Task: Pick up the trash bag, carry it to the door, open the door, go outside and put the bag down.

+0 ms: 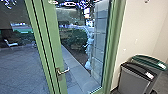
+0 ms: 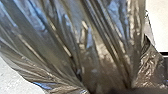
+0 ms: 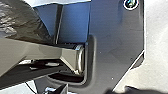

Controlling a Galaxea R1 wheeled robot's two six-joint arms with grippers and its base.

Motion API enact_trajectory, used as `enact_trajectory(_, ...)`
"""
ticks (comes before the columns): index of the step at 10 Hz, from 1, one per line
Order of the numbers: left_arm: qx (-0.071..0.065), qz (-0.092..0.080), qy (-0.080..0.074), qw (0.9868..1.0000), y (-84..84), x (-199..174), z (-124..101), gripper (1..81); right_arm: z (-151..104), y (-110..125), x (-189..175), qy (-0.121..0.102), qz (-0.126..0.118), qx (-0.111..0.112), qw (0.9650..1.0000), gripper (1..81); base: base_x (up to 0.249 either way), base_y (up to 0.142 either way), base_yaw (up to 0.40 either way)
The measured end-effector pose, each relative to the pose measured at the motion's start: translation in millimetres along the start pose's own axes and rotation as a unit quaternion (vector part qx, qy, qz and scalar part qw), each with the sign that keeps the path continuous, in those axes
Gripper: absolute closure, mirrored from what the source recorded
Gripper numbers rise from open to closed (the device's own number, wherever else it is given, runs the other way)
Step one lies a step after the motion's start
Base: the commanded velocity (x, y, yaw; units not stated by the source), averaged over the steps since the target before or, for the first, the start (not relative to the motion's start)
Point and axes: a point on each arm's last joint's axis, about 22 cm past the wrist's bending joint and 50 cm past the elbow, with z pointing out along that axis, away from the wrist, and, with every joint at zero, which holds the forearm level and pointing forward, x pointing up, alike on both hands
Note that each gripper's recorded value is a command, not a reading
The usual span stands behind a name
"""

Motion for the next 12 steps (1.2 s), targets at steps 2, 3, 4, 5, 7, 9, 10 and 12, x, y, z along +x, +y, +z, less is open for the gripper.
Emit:
enact_trajectory(2,0.0,0.0,0.0,1.0,0.0,0.1,0.0,81.1,-0.1,0.3,0.1,0.0,0.0,0.0,1.0,1.0,0.116,0.0,0.0)
enact_trajectory(3,0.0,0.0,0.0,1.0,0.0,0.1,0.0,81.1,-0.1,0.3,0.1,0.0,0.0,0.0,1.0,1.0,0.115,0.0,0.0)
enact_trajectory(4,0.0,0.0,0.0,1.0,0.0,0.5,0.0,81.1,0.0,0.2,-2.4,-0.001,0.001,0.0,1.0,1.0,0.116,0.0,0.0)
enact_trajectory(5,0.0,0.0,0.0,1.0,0.0,0.5,0.0,81.1,0.0,0.4,-2.0,0.0,0.001,0.0,1.0,1.0,0.116,0.0,0.0)
enact_trajectory(7,0.0,0.0,0.0,1.0,0.0,0.5,0.0,81.1,0.0,0.5,-3.2,0.0,0.001,0.0,1.0,1.0,0.109,0.0,0.0)
enact_trajectory(9,0.0,0.0,0.0,1.0,0.0,0.1,0.0,81.1,0.0,0.5,-3.6,0.0,0.001,0.0,1.0,1.0,0.102,0.0,0.0)
enact_trajectory(10,0.0,0.0,0.0,1.0,0.0,0.0,0.0,81.1,0.1,0.1,-4.0,0.0,0.001,0.0,1.0,1.0,0.1,0.0,0.0)
enact_trajectory(12,0.0,0.001,0.0,1.0,0.0,0.4,0.0,81.1,0.1,0.2,-3.6,0.0,0.001,0.0,1.0,1.0,0.096,0.0,0.0)
